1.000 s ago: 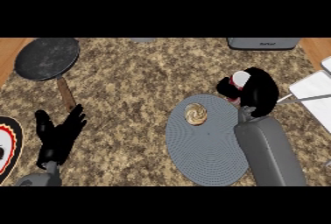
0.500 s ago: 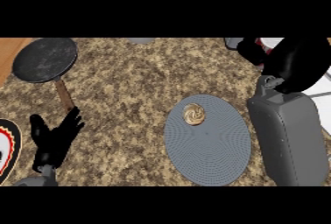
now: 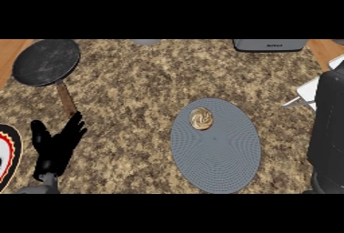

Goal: Pick the can from the placemat and place it in the tiered shelf

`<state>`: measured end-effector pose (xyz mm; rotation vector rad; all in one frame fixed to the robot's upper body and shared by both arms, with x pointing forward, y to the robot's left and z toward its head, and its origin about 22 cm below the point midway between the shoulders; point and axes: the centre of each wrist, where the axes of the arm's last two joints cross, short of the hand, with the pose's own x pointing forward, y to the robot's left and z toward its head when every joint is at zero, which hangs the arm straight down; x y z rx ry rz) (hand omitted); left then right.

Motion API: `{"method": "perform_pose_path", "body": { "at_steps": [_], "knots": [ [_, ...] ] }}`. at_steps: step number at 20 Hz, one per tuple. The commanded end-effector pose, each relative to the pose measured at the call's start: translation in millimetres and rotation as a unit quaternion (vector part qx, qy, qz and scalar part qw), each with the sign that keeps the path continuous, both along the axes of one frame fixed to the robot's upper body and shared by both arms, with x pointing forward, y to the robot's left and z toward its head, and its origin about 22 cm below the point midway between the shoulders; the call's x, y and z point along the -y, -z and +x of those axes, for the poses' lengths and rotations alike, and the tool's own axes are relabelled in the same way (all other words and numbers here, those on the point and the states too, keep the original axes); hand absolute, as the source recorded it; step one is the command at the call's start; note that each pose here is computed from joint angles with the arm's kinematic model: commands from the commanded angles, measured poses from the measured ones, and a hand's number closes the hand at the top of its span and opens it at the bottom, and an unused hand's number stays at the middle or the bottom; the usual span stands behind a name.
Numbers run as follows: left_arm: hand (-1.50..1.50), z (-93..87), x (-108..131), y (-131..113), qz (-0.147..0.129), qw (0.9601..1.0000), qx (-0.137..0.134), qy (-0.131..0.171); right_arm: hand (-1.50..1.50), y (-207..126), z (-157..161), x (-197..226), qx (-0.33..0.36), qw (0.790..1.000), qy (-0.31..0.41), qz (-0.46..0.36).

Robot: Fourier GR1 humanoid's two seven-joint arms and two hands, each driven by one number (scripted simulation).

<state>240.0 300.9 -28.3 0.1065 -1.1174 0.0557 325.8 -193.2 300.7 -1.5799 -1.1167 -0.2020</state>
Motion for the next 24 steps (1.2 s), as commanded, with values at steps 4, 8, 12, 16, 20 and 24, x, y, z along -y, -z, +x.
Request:
{"method": "perform_pose_path", "body": {
  "at_steps": [4, 8, 12, 16, 20, 24],
  "knots": [
    [0.00, 14.9, 11, 3, 0.001, 1.0000, -0.008, 0.001, 1.50, -58, -7, 43, -0.027, 0.995, 0.087, 0.051],
    [0.00, 12.9, 13, 2, -0.011, 0.9999, 0.001, 0.006, 1.50, -68, -15, 85, -0.035, 0.994, 0.092, 0.043],
    [0.00, 5.1, 1, 7, -0.001, 1.0000, -0.006, 0.007, 1.50, -84, -26, 122, -0.047, 0.995, 0.072, 0.057],
    [0.00, 16.6, 3, 1, 0.001, 1.0000, -0.006, -0.001, 1.50, -68, -20, 137, -0.082, 0.993, 0.061, 0.064],
    [0.00, 17.8, 2, 1, -0.013, 0.9999, -0.002, 0.003, 1.50, -49, -12, 184, -0.103, 0.990, 0.076, 0.054],
    [0.00, 10.9, 7, 0, -0.001, 1.0000, -0.001, 0.009, 1.50, -41, -6, 192, -0.106, 0.990, 0.084, 0.038]
  ]
}}
